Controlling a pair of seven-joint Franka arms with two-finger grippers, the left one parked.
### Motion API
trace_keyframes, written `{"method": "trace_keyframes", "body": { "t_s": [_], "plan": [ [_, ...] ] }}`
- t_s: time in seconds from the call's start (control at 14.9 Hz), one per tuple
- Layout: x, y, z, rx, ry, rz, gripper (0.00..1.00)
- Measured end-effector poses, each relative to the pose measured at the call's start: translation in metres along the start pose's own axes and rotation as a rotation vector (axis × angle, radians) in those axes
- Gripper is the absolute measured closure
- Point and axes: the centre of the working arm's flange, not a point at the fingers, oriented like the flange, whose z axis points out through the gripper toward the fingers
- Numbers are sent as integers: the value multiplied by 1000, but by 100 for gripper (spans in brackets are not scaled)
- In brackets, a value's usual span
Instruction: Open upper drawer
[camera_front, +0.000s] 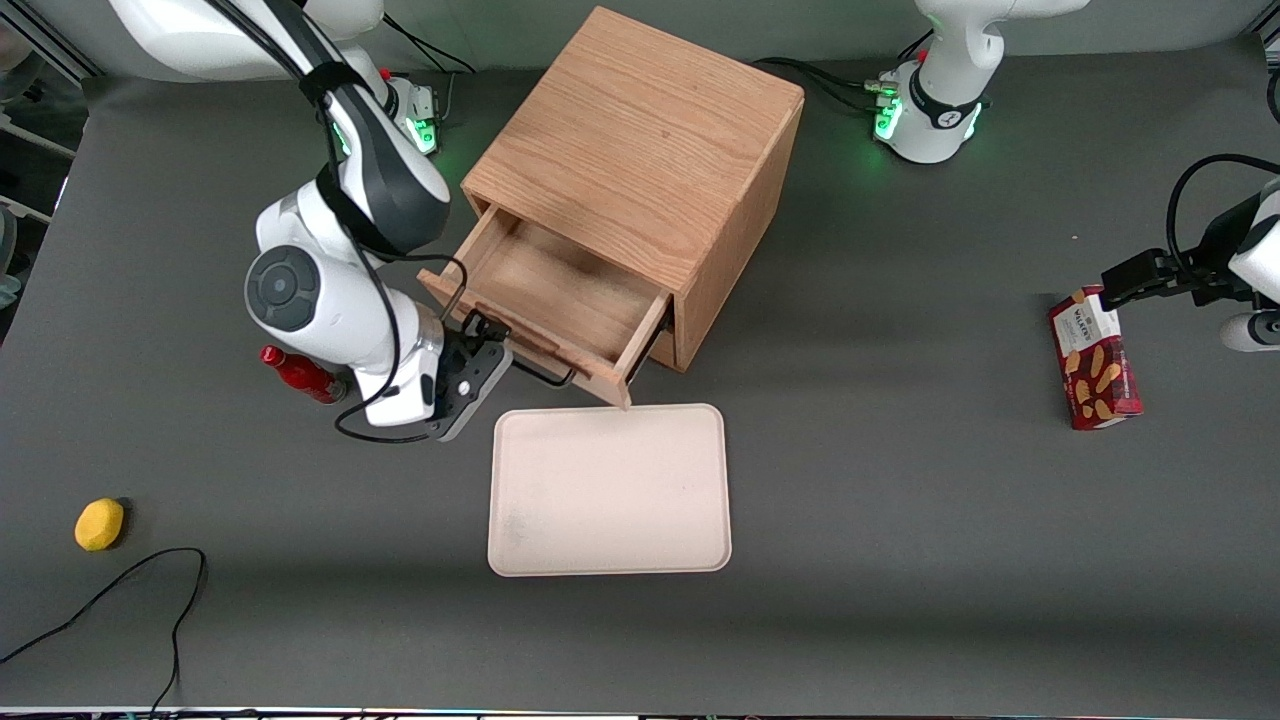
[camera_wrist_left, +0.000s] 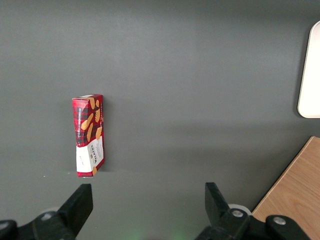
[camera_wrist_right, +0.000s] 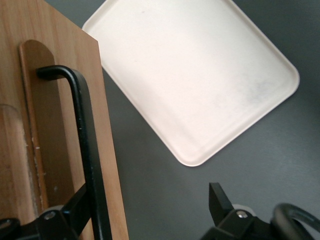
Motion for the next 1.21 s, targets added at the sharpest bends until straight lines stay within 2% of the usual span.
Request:
{"method": "trace_keyframes", "body": {
  "t_s": [0.2,1.21],
  "plan": [
    [-1,11,0,-37,-15,-7,0],
    [-10,46,-19,-87,1,0,0]
  ]
}}
